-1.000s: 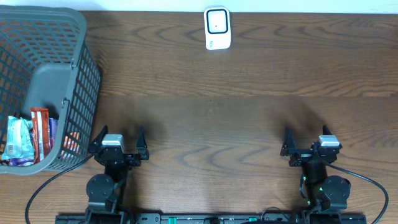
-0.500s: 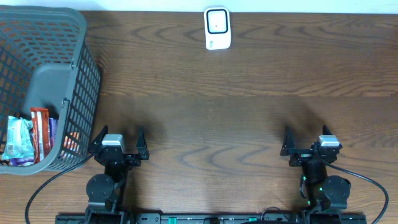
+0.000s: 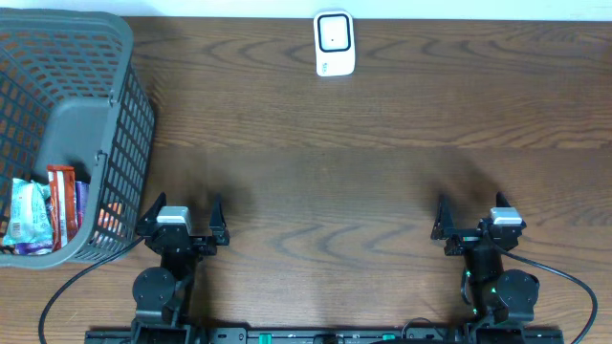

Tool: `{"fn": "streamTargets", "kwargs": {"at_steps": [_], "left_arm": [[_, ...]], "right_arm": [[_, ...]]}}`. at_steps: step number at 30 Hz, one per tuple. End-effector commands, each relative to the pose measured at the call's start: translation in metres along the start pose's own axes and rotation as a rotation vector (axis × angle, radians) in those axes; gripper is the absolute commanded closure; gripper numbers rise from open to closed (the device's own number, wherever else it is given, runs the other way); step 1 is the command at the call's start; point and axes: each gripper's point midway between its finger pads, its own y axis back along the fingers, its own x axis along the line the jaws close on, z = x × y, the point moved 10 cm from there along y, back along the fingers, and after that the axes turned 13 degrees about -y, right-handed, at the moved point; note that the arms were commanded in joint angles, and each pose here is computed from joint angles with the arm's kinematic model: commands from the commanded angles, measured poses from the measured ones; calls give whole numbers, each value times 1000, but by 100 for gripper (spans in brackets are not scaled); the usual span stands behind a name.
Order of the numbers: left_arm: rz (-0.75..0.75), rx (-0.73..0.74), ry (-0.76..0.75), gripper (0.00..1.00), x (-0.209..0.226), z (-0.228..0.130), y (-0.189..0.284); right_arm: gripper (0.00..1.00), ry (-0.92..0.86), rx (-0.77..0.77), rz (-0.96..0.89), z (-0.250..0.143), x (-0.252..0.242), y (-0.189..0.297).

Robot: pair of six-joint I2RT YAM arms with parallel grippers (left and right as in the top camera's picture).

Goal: Scan the item barcode

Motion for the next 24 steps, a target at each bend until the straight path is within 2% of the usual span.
{"fn": "streamTargets", "kwargs": {"at_steps": [1, 24], "left_arm": [[18, 57, -4, 2, 1, -10, 0], [9, 53, -2, 2, 0, -10, 0]], "right_arm": [[1, 15, -3, -5, 0, -1, 0], [1, 15, -3, -5, 0, -1, 0]]}}
